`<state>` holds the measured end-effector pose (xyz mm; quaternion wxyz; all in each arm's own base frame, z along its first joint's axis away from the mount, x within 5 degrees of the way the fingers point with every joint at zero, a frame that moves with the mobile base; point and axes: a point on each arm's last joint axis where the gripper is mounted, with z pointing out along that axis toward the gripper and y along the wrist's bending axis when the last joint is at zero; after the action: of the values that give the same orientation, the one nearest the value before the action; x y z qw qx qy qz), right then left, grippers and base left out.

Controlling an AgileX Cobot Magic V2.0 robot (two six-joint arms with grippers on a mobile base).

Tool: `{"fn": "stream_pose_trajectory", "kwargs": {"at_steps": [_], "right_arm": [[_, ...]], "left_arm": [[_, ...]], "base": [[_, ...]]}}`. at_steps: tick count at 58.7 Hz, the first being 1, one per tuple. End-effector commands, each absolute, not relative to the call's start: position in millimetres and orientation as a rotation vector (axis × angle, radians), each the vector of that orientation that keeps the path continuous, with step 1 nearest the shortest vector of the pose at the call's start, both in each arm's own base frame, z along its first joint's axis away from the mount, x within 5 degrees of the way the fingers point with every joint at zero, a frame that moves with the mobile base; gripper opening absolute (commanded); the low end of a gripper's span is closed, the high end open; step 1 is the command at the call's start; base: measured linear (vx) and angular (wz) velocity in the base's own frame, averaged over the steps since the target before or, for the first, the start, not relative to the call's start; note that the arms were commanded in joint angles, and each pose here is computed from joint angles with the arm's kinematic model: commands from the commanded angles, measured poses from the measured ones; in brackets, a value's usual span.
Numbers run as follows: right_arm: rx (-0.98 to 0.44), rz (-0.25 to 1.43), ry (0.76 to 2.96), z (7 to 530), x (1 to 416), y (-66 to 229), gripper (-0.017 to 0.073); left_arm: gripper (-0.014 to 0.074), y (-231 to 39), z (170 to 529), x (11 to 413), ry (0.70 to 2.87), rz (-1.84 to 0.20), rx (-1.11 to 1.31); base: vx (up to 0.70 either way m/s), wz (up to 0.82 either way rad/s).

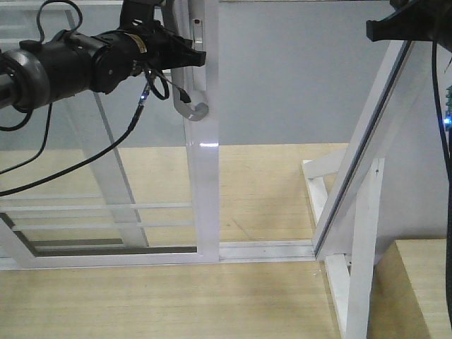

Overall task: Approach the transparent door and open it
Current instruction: 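Slide the door further open with the left gripper holding the handle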

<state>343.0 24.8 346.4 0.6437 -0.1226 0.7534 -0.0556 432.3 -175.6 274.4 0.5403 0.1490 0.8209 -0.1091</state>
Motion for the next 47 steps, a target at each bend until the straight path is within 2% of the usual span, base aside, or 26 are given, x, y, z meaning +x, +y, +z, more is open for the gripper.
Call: {"fn": "stream_pose_trajectory", "kwargs": {"at_steps": [1, 34, 47], "right_arm": [[-0.259, -0.142, 1.557, 379, 335, 23, 0.0243], [-0.222, -0.105, 1.563, 379, 335, 23, 0.0243], [-0.223, -0.105, 1.571, 378, 335, 23, 0.0243]], "left_arm": [[0.0129, -154, 336, 426, 1.761, -0.264, 0.292], [0.0129, -83, 338, 386, 1.738, -0.153, 0.207], [0.0129, -72, 343, 374, 1.714, -0.086, 0.251]], "base": [[0.0, 0.0], [0.0, 0.0], [0.0, 0.0]]}}
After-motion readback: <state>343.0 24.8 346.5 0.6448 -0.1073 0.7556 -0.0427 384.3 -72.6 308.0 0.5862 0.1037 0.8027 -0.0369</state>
